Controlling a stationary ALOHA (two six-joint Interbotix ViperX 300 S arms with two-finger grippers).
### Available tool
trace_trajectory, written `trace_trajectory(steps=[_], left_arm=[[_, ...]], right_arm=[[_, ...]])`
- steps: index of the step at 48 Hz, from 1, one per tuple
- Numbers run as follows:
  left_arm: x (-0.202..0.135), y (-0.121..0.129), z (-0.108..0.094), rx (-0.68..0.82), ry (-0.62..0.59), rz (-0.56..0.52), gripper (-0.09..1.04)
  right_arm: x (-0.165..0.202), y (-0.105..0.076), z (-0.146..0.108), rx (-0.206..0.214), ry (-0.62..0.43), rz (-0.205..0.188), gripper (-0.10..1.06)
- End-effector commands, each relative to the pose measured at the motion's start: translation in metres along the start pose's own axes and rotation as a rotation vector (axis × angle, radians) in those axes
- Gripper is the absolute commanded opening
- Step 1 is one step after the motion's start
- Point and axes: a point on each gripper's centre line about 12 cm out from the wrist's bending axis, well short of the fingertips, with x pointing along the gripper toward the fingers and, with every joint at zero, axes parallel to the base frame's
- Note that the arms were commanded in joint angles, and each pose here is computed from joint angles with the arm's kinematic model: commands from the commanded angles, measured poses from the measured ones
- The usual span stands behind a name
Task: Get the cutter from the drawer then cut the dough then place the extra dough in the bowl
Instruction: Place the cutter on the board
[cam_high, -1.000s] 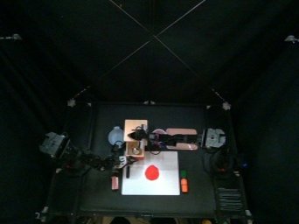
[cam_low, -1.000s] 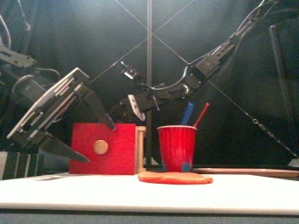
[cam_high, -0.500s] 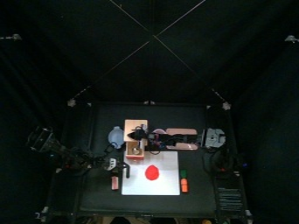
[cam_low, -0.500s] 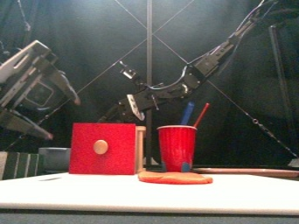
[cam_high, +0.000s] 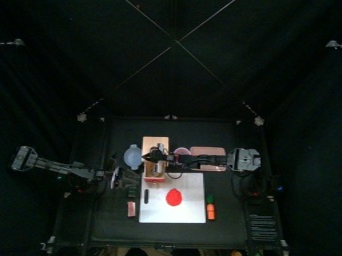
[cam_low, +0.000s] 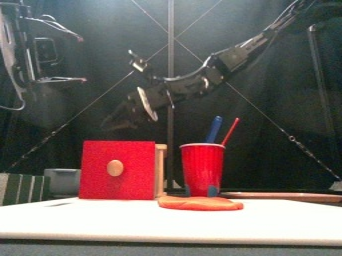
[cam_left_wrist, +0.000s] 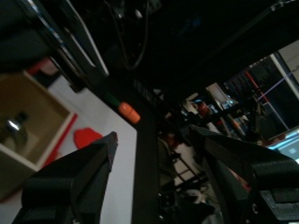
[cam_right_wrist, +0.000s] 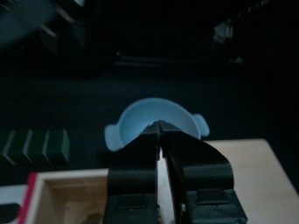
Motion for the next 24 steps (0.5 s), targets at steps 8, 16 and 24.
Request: trace_trajectory(steps=[8,16,24], left_arm=[[-0.014,0.008,0.018,0.206,-0.096,0.007,0.98],[-0.017,0.021,0.028,0.305,-0.145,0.077,0.98],[-0.018,0.026,0.037,0.383,-0.174,0.113,0.98]], right_arm=[[-0.045,-0.012,0.097,0.022,-0.107,-0.033,0.07],[-0.064,-0.006,0.095,0.098,0.092,-0.024,0.09],[-0.073,0.009,0.087,0.141,0.299,0.015,0.16]])
